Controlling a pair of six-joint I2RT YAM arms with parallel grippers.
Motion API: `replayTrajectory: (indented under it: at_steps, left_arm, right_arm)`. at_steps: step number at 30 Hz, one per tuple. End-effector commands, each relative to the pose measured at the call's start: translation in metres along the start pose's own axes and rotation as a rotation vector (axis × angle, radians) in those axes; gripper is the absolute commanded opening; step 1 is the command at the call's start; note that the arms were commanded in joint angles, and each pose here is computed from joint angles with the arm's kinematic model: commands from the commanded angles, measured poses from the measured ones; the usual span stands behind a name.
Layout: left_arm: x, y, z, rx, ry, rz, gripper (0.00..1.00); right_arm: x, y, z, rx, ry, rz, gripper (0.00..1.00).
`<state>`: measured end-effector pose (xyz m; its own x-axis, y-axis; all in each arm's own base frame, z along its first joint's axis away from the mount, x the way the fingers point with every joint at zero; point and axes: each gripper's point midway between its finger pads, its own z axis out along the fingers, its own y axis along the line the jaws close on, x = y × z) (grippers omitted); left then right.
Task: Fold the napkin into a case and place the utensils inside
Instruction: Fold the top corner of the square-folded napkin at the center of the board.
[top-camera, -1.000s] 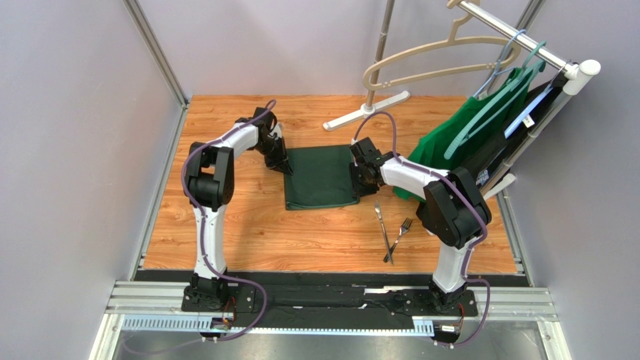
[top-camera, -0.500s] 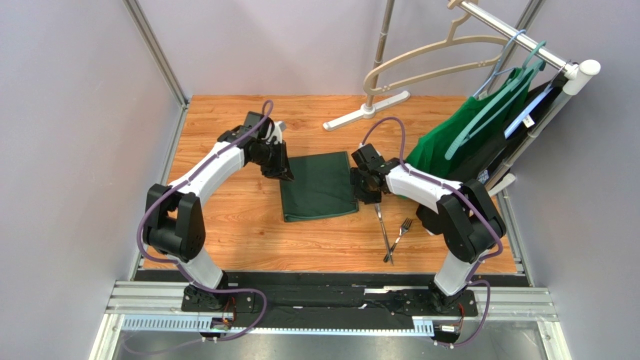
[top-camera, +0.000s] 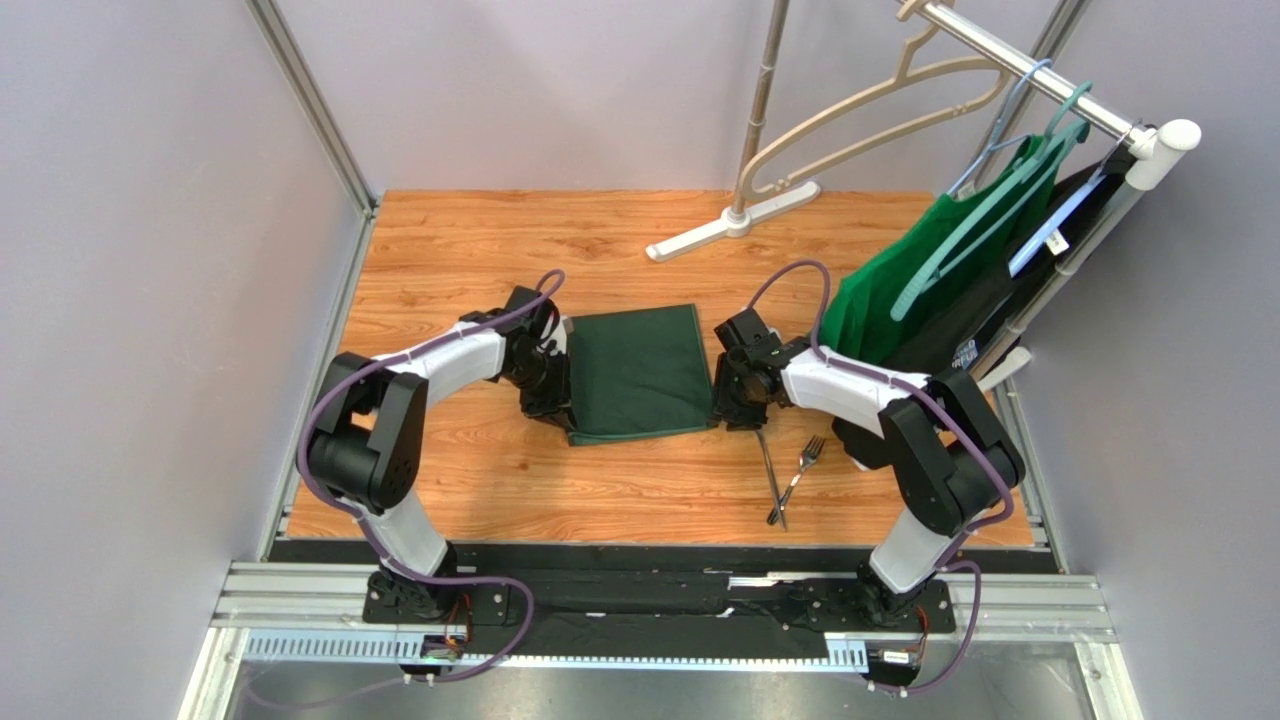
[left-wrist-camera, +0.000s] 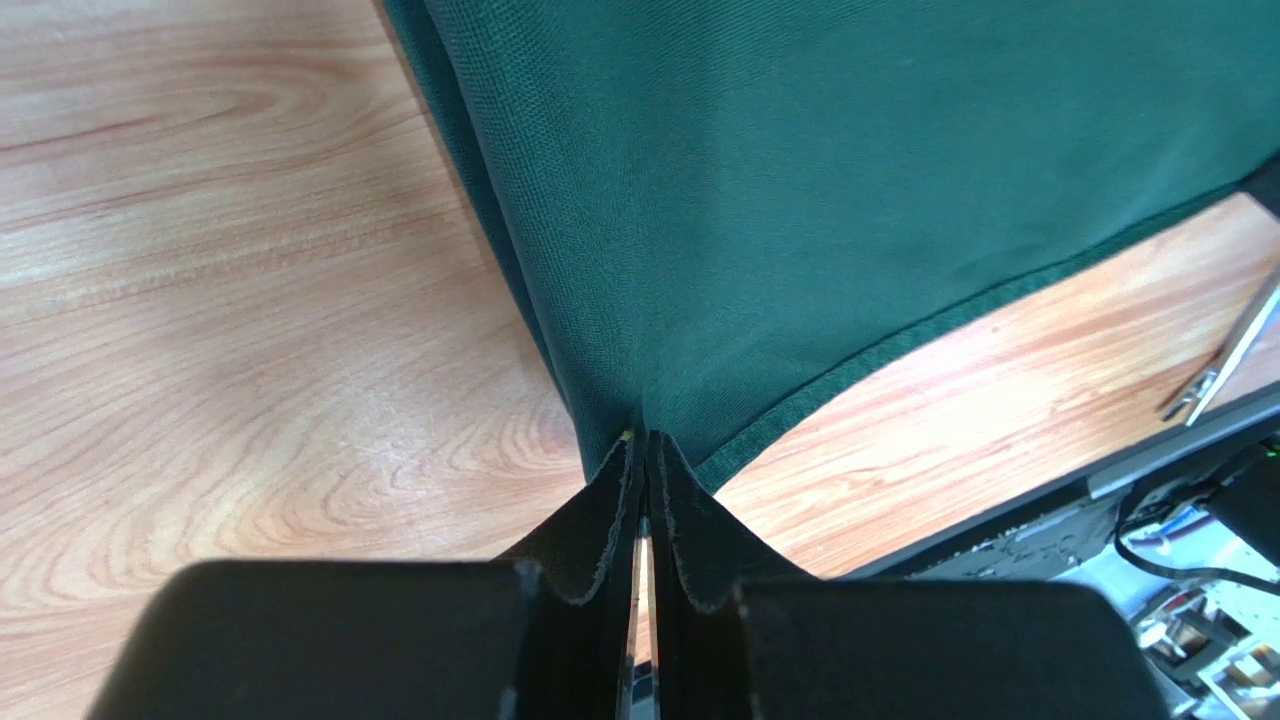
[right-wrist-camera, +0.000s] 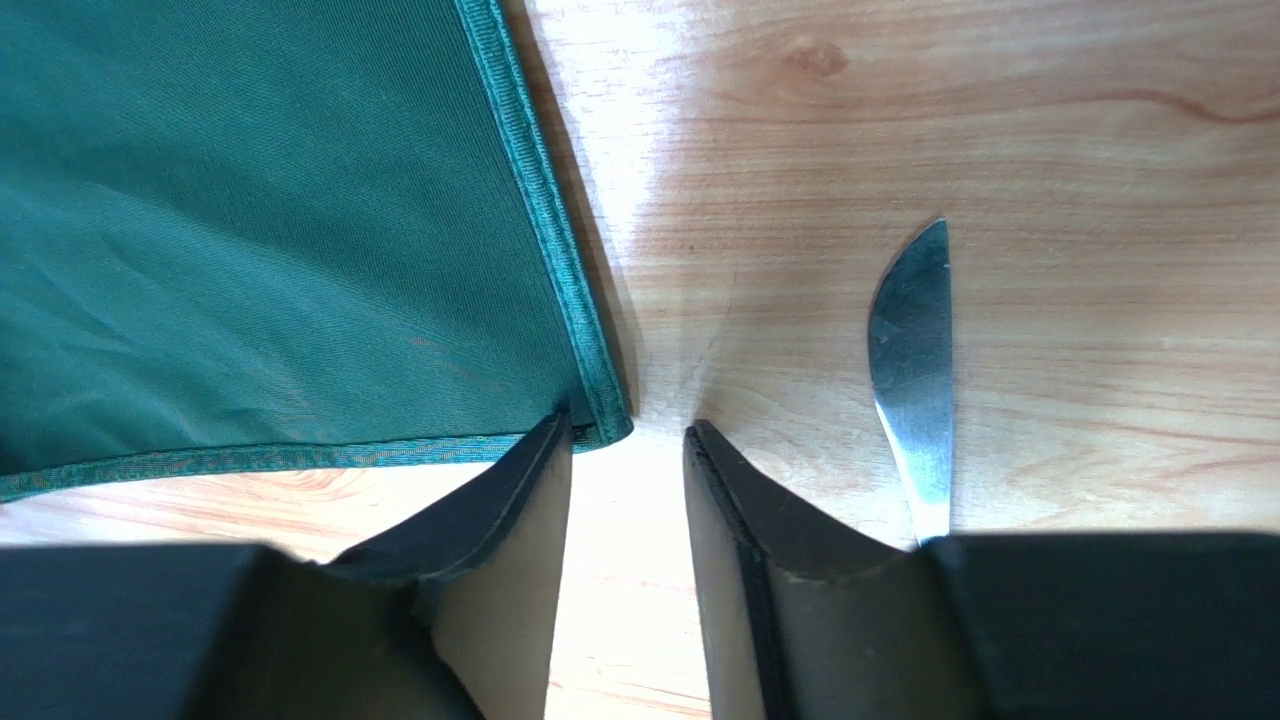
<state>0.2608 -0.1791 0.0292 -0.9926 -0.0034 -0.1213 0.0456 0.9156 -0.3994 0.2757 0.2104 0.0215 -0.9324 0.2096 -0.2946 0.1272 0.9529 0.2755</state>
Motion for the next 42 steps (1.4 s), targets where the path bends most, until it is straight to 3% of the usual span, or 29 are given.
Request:
replayTrajectory:
  at_steps: [1, 8, 9, 12, 16, 20, 26, 37, 42]
  left_arm:
    - [-0.012, -0.018, -0.015, 0.058, -0.083, 0.033, 0.1]
    - [-0.009, -0.017, -0.01, 0.047, -0.07, 0.031, 0.1]
    - [-0.008, -0.019, -0.01, 0.046, -0.07, 0.035, 0.1]
    - [-0.008, -0.023, -0.014, 0.054, -0.081, 0.039, 0.11]
    - [-0.022, -0.034, -0.032, 0.066, -0.118, 0.062, 0.18]
    - [-0.03, -0.051, -0.035, 0.129, -0.107, 0.066, 0.18]
    - [-0.01, -0.048, -0.011, 0.16, -0.036, 0.03, 0.14]
    - [0.01, -0.016, 0.007, 0.054, -0.032, 0.009, 0.11]
    - [-0.012, -0.036, -0.035, 0.139, -0.174, -0.03, 0.25]
  right_arm:
    - [-0.009, 0.01, -0.006, -0.059, -0.04, 0.04, 0.36]
    - [-0.012, 0.014, -0.007, -0.09, -0.046, 0.04, 0.17]
    - [-0.013, 0.014, -0.008, -0.091, -0.051, 0.035, 0.09]
    - [-0.017, 0.014, -0.014, -0.083, -0.067, 0.023, 0.0]
    - [-0.02, 0.013, -0.024, -0.072, -0.079, 0.008, 0.0]
    - [-0.021, 0.02, -0.033, -0.094, -0.072, -0.004, 0.0]
    - [-0.029, 0.031, -0.04, -0.13, -0.083, -0.04, 0.0]
    - [-0.08, 0.131, -0.035, -0.331, -0.137, -0.206, 0.0]
    - [-0.084, 0.169, -0.007, -0.372, -0.084, -0.301, 0.0]
